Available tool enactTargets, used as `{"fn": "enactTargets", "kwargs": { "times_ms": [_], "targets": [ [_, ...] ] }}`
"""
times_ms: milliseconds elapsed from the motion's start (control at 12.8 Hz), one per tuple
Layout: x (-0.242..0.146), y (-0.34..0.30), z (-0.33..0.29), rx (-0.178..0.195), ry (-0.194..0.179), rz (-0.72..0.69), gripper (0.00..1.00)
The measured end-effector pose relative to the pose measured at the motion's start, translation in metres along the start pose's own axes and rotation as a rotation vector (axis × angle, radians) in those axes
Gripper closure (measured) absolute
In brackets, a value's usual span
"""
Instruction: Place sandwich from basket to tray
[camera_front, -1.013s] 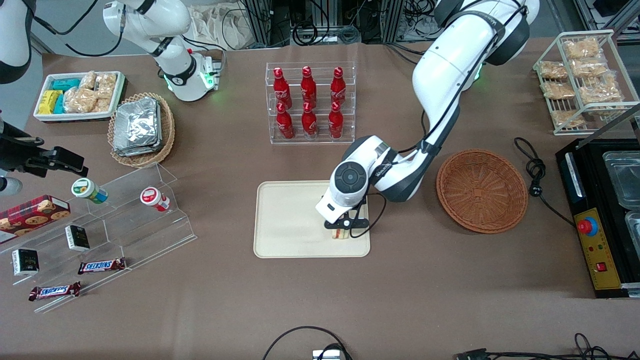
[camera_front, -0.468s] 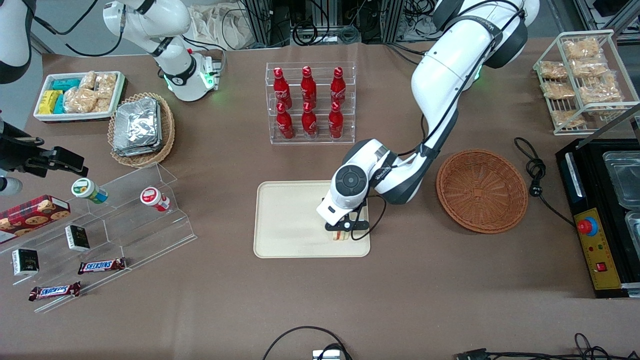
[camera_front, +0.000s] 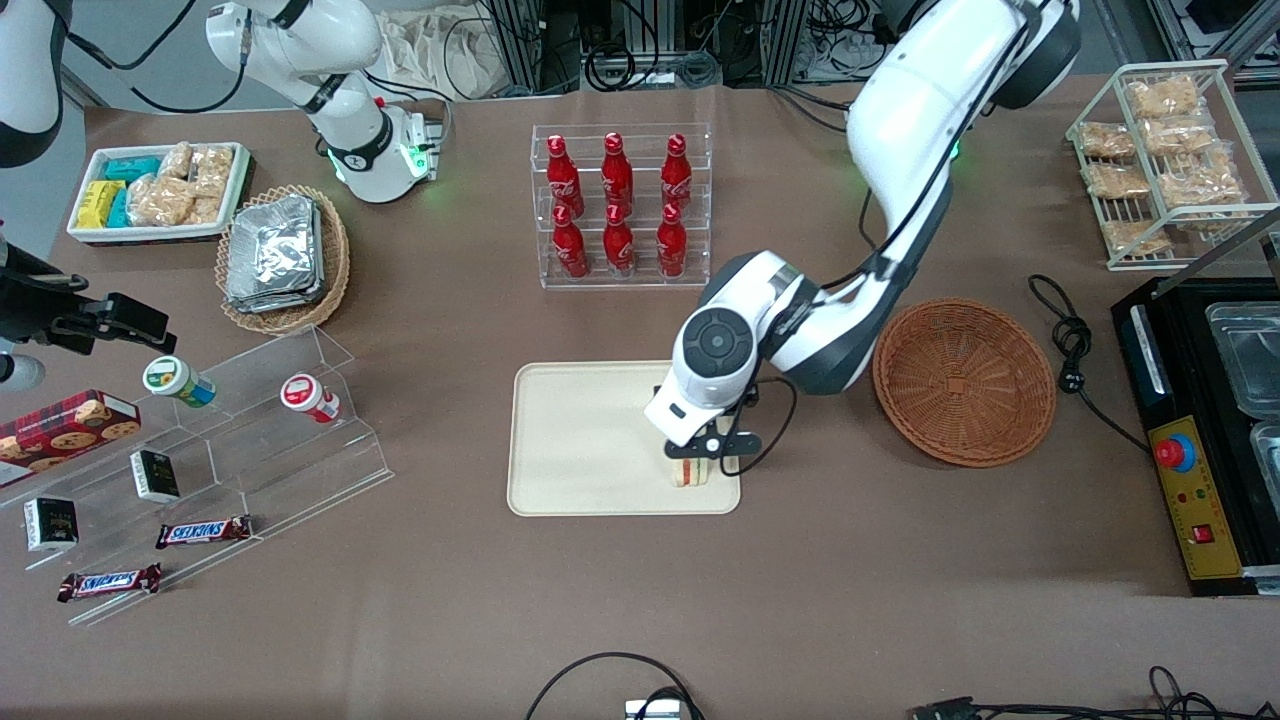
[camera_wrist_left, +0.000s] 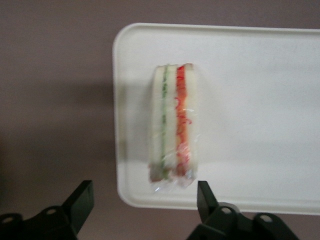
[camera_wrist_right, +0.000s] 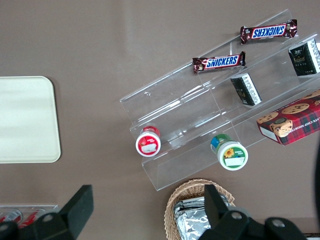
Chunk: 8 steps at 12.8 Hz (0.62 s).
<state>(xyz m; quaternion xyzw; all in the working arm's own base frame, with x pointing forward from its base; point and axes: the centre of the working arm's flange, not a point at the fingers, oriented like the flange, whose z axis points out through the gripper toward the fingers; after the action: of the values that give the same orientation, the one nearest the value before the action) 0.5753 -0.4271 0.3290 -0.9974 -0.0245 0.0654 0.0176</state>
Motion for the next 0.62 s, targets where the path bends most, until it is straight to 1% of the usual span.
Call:
{"fn": "enactTargets", "kwargs": {
  "times_ms": [156,312,468,623],
  "targets": [
    [-0.006,-0.022,-0.033,0.022,0.008,-0.018,0.00],
    [-0.014,-0.058,-0.048,0.045,0.015,-0.025,0.00],
    [-0.024,-0.104,-0.059,0.064,0.030,0.018,0.00],
    [-0.038,-0.156,-0.071,0.071,0.047,0.065,0.00]
  ]
}}
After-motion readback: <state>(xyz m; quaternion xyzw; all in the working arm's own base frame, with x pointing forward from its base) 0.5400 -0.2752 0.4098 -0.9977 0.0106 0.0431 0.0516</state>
